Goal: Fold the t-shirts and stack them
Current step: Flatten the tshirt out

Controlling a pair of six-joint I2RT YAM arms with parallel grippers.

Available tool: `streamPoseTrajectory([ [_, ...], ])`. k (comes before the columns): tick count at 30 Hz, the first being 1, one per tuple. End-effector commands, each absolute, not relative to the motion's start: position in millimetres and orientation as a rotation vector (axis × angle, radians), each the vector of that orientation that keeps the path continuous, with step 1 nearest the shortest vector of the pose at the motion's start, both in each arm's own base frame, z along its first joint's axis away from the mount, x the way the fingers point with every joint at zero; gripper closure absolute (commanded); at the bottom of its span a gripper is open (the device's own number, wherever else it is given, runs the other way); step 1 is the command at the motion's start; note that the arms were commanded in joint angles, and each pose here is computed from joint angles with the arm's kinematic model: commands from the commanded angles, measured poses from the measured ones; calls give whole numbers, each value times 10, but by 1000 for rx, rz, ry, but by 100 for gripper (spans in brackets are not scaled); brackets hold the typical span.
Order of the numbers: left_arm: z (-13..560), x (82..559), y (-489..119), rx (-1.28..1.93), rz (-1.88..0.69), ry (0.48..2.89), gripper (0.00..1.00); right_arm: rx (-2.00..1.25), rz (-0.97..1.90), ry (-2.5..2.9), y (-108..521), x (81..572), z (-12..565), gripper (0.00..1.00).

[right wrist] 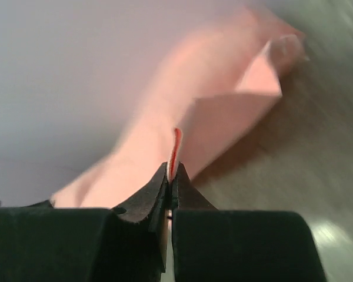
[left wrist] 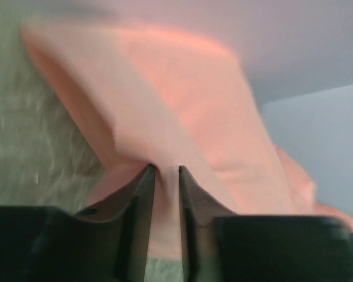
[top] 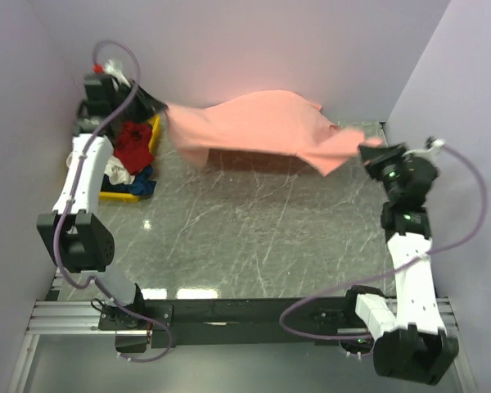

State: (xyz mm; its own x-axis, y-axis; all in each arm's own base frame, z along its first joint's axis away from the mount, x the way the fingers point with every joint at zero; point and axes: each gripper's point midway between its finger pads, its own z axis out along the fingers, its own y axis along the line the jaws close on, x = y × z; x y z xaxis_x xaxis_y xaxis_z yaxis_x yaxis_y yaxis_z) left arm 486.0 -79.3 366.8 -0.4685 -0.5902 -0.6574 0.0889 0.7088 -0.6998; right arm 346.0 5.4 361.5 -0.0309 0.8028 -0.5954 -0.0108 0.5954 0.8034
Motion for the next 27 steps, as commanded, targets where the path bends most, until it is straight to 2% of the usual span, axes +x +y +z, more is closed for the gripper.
streamPoseTrajectory([
  [1,2380,4729,-908,-471,-809,2177,68,863,686,1676,-5,3485,2500,100],
  [3,2160,4610,-1038,-486,-819,2197,58,913,662,1769,9,3424,2016,99],
  [4,1844,4461,-1058,-533,-798,2261,49,926,652,1793,0,3410,1877,95],
  [5,1794,4409,-1014,-568,-755,2253,47,949,634,1838,-7,3393,1665,92],
  [7,1551,4240,-1033,-623,-729,2281,45,968,601,1907,-24,3387,1428,92],
  [13,1160,3826,-949,-783,-526,2286,46,958,627,1995,38,3393,1204,92],
  [19,919,3501,-856,-939,-359,2274,57,937,599,1998,18,3334,1238,91],
  [24,843,3240,-725,-1060,-224,2242,57,926,574,2001,8,3263,1280,91],
  [27,775,3188,-686,-1098,-211,2222,52,922,563,1994,-3,3233,1318,91],
])
